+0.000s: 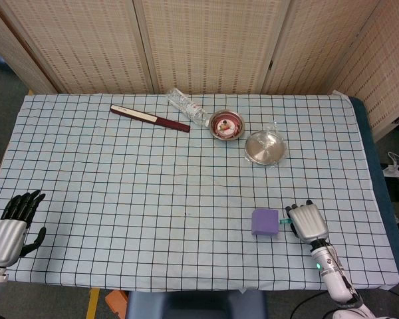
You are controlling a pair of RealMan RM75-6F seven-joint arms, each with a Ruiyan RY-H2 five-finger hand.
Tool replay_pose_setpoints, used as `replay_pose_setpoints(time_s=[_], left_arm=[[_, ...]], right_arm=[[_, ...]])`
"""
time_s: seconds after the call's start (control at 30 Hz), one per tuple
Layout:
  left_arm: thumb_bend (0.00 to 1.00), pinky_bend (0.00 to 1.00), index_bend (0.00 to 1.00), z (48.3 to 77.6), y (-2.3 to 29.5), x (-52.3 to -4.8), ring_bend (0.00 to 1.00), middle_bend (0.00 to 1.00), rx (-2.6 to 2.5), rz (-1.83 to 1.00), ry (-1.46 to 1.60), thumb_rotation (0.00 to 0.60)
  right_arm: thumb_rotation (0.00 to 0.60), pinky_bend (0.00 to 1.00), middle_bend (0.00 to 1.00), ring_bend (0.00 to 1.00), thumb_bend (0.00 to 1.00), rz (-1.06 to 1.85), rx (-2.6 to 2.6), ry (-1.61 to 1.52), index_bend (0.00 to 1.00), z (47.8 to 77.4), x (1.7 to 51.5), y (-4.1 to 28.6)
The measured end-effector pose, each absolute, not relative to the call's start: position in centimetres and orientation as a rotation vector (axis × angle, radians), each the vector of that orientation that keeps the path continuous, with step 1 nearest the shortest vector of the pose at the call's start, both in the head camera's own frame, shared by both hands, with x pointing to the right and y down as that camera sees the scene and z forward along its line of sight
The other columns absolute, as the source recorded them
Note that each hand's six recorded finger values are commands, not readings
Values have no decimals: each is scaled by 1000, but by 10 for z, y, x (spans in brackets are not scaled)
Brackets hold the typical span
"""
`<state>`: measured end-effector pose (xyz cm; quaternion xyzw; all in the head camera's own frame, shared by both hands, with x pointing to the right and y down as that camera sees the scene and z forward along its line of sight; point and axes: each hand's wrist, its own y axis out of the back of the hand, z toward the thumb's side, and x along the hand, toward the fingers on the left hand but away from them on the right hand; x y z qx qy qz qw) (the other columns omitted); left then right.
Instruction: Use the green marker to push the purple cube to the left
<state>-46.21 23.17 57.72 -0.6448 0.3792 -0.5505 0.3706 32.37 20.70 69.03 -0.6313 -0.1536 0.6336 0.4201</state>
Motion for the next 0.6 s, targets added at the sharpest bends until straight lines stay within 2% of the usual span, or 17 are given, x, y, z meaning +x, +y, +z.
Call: replay_pose_setpoints(time_s=[0.27,0.6], left_arm=[[472,63,0,576,232,-462,0,0,-1663,-1404,977,600],[471,63,0,573,231,-464,0,0,-1670,-1394,992,600]], right_arm=[[600,385,849,597,462,1560,-1608,-379,926,693,308,206],[600,386,849,597,464,1456,-1679,-312,926,699,254,206]])
